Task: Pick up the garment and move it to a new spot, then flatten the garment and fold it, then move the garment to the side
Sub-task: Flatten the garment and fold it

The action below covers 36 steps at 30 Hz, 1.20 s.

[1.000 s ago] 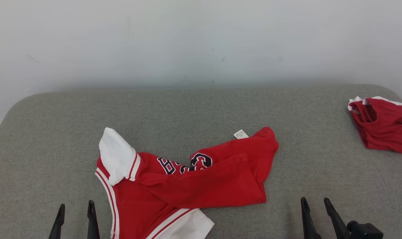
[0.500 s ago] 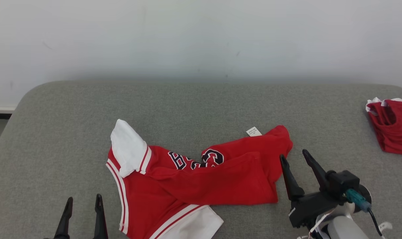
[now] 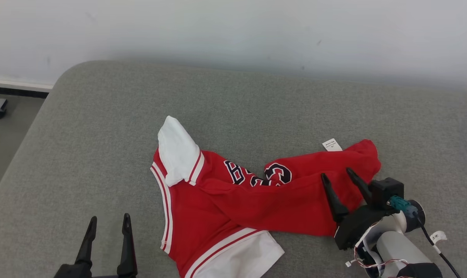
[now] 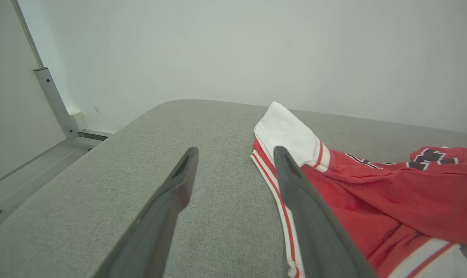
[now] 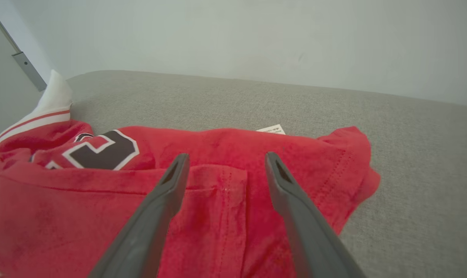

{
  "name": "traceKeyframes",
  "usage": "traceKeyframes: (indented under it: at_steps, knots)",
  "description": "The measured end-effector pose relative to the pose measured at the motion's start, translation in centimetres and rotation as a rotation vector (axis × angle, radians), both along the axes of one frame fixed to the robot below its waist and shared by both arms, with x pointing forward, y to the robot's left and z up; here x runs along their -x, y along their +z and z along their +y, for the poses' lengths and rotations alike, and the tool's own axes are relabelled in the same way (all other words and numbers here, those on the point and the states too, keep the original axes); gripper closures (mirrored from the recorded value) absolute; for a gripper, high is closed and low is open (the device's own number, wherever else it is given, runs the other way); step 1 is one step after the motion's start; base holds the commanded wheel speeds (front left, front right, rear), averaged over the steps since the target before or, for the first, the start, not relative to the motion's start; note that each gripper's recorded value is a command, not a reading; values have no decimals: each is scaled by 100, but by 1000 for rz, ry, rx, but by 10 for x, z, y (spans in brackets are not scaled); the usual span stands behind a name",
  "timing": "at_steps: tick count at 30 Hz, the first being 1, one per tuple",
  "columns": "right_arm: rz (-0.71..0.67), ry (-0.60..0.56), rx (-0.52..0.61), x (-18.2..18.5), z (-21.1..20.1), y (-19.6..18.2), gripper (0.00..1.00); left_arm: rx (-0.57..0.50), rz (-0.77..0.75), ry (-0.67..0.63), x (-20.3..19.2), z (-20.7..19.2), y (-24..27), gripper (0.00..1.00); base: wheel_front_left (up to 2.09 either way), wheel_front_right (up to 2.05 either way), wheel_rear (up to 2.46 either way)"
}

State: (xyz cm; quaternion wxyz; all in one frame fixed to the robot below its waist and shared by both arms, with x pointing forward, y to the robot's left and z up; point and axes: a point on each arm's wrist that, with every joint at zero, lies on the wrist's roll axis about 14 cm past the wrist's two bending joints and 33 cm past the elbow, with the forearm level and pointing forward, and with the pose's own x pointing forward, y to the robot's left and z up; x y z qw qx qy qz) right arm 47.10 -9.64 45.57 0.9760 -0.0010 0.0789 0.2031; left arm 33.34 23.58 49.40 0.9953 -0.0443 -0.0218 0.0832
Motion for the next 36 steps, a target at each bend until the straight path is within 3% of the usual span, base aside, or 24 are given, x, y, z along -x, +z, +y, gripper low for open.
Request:
traceKeyframes:
  at_steps: [8, 9, 10, 11, 15, 21, 28, 36]
  knots:
    - [127, 19, 21, 8, 8, -41, 0, 0, 29, 31, 4, 9, -8, 0, 0, 0, 0]
    - [129, 21, 19, 8, 9, -41, 51, 0, 28, 30, 3, 9, -8, 0, 0, 0, 0]
    - [128, 20, 19, 8, 9, -40, 82, 0, 25, 29, 2, 9, -8, 0, 0, 0, 0]
    - [126, 20, 16, 7, 10, -39, 100, -2, 21, 26, 1, 8, -6, 0, 0, 0, 0]
    - [96, 18, 7, 2, 9, -26, 100, -3, 15, 18, -1, 5, -4, 0, 0, 0, 0]
    - [-39, 19, -34, -8, 9, 21, 100, 4, 6, 16, 2, 4, -3, 0, 0, 0, 0]
    - [-311, 60, -70, -10, 11, 117, 100, 13, 2, 17, 12, 5, -4, 0, 0, 0, 0]
    - [-602, 129, -79, 12, 19, 224, 100, 19, -21, -7, 16, -1, 2, 0, 0, 0, 0]
